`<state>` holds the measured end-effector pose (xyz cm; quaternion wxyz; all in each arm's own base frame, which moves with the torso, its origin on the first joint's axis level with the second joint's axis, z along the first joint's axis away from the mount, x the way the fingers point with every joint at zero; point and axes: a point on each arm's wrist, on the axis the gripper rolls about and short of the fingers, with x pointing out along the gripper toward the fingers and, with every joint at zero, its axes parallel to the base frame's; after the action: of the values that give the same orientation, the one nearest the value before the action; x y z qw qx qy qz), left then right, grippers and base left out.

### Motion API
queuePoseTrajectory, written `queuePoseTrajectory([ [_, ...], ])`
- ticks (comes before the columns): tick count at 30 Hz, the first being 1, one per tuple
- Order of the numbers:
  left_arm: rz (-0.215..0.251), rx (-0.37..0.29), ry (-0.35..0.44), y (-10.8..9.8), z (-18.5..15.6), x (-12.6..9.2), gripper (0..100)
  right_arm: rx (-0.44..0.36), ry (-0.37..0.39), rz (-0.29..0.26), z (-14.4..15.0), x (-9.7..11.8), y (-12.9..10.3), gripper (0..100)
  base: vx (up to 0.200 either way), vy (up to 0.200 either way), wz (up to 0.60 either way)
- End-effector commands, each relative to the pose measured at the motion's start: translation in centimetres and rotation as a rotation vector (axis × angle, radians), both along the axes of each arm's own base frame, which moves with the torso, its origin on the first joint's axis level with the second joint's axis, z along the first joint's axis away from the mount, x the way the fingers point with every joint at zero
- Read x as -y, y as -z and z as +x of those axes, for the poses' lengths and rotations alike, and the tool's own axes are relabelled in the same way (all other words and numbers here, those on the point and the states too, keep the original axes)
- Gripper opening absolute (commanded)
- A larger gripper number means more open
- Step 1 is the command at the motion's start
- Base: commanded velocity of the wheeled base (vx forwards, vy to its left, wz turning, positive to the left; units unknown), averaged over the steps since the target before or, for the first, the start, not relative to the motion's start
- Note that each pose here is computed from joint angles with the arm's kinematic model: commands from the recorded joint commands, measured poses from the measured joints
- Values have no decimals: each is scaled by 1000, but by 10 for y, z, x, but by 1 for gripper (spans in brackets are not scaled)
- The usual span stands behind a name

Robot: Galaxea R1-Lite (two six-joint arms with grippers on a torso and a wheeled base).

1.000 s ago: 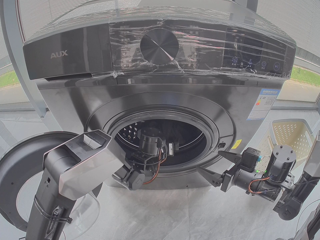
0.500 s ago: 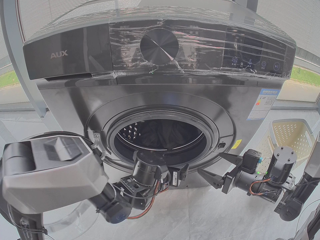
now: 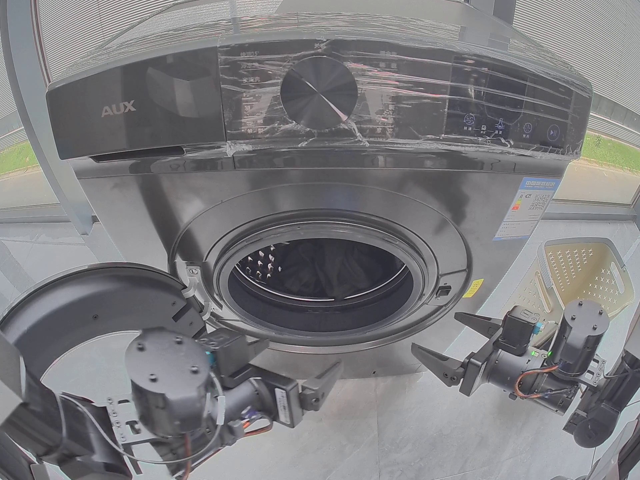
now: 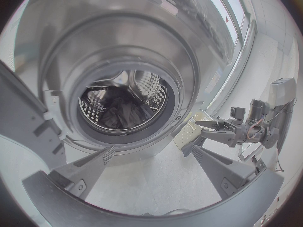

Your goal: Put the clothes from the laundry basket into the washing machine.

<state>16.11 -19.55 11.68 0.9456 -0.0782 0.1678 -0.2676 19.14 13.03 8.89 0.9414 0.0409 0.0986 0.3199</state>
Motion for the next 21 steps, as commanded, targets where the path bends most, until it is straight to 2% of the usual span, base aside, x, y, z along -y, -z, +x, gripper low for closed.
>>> queuePoseTrajectory([
  [1,-77,56,-23,-22,-26,-35,100,9,61,-3,-16,15,-6,100,0,0,0],
  [4,-68,68,-43,-22,-29,-43,100,2,87,-9,-24,25,-6,100,0,0,0],
  [7,-64,66,-69,-21,-27,-48,100,26,119,6,-28,34,-14,100,0,0,0],
  [11,-55,69,-109,-20,-23,-56,100,36,189,5,-27,46,-19,100,0,0,0],
  [16,-31,55,-126,-13,-27,-65,100,10,223,-9,-34,53,-21,100,-200,0,0],
  [20,-25,89,-145,-16,-29,-74,100,-16,246,-29,-42,55,-22,100,-200,0,0],
  [21,-6,112,-152,-17,-30,-78,100,-24,244,-35,-46,56,-23,100,-200,0,0],
])
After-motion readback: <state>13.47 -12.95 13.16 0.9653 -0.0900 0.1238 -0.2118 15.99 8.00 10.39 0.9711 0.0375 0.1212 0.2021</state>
